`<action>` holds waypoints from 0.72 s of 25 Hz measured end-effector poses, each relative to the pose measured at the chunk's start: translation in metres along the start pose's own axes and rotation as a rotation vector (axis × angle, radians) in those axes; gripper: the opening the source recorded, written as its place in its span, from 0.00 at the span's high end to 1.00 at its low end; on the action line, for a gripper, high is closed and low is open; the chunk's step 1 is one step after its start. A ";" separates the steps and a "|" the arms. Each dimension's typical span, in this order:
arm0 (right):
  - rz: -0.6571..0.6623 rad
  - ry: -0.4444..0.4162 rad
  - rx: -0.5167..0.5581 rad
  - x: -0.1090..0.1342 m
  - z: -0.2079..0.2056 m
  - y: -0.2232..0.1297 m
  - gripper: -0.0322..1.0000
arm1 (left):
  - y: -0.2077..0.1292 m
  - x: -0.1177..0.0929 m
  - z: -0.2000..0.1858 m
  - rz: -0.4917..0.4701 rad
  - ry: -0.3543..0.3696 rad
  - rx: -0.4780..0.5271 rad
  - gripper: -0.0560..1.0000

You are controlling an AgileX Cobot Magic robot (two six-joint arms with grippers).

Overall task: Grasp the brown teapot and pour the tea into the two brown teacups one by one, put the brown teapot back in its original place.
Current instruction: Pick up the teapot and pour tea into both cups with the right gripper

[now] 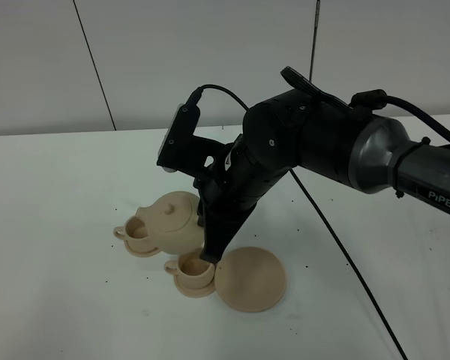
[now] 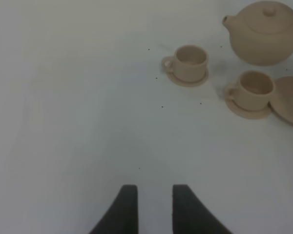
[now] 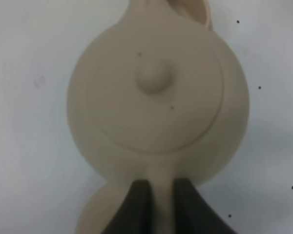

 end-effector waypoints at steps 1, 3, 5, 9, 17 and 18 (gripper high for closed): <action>-0.001 0.000 0.000 0.000 0.000 0.000 0.87 | 0.000 0.000 0.000 0.000 0.000 0.000 0.72; -0.007 -0.001 -0.001 0.000 0.000 0.000 0.87 | 0.000 0.000 0.000 0.000 0.000 0.000 0.72; -0.009 -0.006 -0.006 -0.001 0.000 0.001 0.87 | 0.000 0.000 0.000 0.000 0.000 0.000 0.72; -0.016 -0.021 -0.024 -0.002 0.000 0.002 0.87 | 0.000 0.000 0.000 0.000 0.000 0.000 0.72; -0.031 -0.051 -0.060 -0.005 0.000 0.006 0.87 | 0.000 0.000 0.000 0.000 0.000 0.000 0.72; -0.032 -0.055 -0.065 -0.005 0.000 0.007 0.87 | 0.000 0.000 0.000 0.000 0.000 0.000 0.72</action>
Point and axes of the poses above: a point on each arm's last joint axis where the gripper is mounted, z pointing out along that axis toward the gripper, x along the wrist's bending axis when the last joint is at zero, y = z × x, the point moved 1 cm from there along z, pointing out along that axis toward the gripper, and after that the axes turned 2 degrees about z, right-handed, at the moved point
